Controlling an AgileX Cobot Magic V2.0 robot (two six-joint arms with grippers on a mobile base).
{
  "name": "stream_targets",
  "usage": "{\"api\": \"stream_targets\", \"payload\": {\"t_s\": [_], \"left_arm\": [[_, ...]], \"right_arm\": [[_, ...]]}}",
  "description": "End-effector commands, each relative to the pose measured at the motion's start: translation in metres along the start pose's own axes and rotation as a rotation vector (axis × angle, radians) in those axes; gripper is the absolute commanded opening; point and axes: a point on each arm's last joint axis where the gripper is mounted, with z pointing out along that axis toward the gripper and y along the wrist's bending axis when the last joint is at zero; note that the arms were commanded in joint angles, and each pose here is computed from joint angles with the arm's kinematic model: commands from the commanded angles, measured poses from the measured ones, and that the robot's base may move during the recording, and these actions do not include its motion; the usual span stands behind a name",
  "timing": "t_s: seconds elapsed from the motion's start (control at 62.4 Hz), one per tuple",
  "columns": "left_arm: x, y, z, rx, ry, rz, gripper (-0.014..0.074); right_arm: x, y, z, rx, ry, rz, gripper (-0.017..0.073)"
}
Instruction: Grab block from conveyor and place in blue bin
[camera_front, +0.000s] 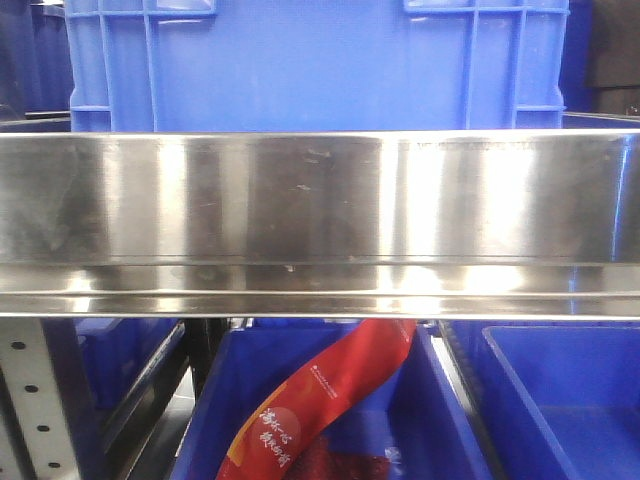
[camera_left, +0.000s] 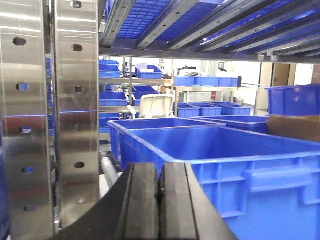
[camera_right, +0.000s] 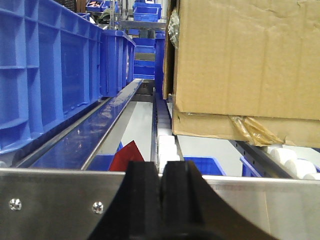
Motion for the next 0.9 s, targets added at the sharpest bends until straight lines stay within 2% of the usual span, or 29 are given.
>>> {"api": "stream_targets", "payload": {"t_s": [0.0, 0.112, 0.257, 0.353, 0.497, 0.657, 0.722, 0.834, 0.882], "left_arm": [[0.007, 0.001, 0.002, -0.015, 0.010, 0.021, -0.0111], [0.034, 0.005, 0.005, -0.089, 0.079, -0.067, -0.0111], [0.067, 0.011, 0.001, -0.185, 0.129, -0.020, -0.0111], [0.087, 0.013, -0.004, -0.236, 0.149, -0.023, -0.0111], [0.114, 0.014, -0.015, -0.287, 0.108, -0.012, -0.0111], [0.138, 0.016, -0.013, -0.290, 0.039, -0.008, -0.0111], [0.133, 0.015, -0.013, -0.280, -0.030, 0.002, -0.0111], [0.136, 0.015, -0.013, -0.285, 0.003, 0.007, -0.0111], [0.137, 0.015, -0.013, -0.286, 0.016, 0.046, -0.0111]], "right_arm": [[-0.001, 0.000, 0.000, 0.004, -0.017, 0.000, -0.0162], [-0.001, 0.000, 0.000, 0.004, -0.017, 0.000, -0.0162], [-0.001, 0.000, 0.000, 0.004, -0.017, 0.000, -0.0162], [-0.001, 0.000, 0.000, 0.004, -0.017, 0.000, -0.0162], [-0.001, 0.000, 0.000, 0.004, -0.017, 0.000, -0.0162], [-0.001, 0.000, 0.000, 0.004, -0.017, 0.000, -0.0162], [-0.001, 0.000, 0.000, 0.004, -0.017, 0.000, -0.0162], [-0.001, 0.000, 0.000, 0.004, -0.017, 0.000, -0.0162], [-0.001, 0.000, 0.000, 0.004, -0.017, 0.000, -0.0162]]}}
